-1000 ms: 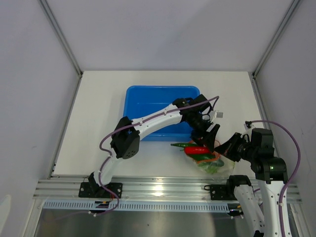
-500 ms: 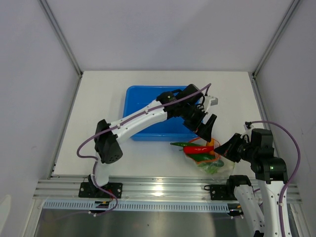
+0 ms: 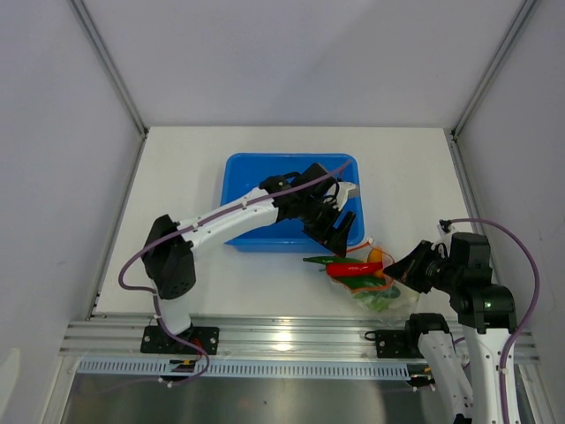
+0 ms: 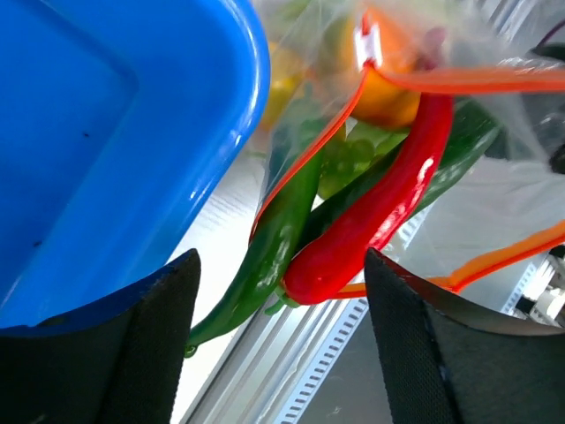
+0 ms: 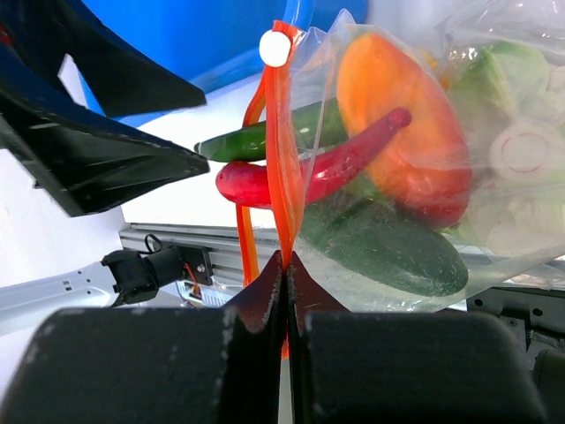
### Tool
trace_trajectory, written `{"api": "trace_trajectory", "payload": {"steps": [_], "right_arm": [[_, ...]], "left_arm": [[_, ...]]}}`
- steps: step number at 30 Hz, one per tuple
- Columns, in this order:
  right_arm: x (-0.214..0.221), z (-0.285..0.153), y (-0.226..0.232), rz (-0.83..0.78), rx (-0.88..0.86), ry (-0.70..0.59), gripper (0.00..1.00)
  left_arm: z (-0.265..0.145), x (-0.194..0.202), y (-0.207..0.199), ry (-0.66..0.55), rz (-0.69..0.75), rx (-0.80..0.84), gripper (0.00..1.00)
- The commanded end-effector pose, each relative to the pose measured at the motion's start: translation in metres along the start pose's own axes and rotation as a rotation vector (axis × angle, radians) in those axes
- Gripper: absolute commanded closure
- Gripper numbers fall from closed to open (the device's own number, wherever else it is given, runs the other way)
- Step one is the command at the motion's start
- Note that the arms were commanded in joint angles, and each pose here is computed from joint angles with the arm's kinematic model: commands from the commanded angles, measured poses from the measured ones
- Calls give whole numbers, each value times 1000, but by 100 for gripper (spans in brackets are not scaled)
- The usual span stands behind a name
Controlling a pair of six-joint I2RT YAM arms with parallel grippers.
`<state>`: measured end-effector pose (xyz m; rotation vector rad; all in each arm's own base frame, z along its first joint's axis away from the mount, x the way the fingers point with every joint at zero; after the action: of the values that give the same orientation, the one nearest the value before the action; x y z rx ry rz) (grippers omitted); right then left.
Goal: Place the food in the zip-top bag and seal the zipper
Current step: Place the fake vegetable in the zipper food storage bag, then adjust the zipper food storage bag at the center of the board.
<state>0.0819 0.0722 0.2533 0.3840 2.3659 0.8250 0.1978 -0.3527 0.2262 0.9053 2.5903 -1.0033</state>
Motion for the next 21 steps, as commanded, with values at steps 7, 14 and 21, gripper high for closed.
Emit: {"api": "trace_trajectory", "payload": {"steps": [7, 14, 21], "right_arm": [[0, -11, 9, -13, -33, -32, 100], [-2, -12, 10, -14, -34, -37, 100], [-1, -12, 10, -11, -34, -40, 100]], "left_arm": [[-12, -11, -28, -89, 79, 140, 38], [3, -16, -28, -50, 56, 152, 38], [21, -20, -21, -36, 57, 144, 39]]}}
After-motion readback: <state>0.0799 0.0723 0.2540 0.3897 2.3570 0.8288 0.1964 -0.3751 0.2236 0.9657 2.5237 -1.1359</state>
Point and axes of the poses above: each gripper's point midway between its finger pads, its own z axis out along the fingers, its own y axis along the line the jaws close on, x = y × z, the point moved 7 cm from there along -z, back along the fingers, and after that the axes turned 6 degrees about -z, right-handed, at the moved point
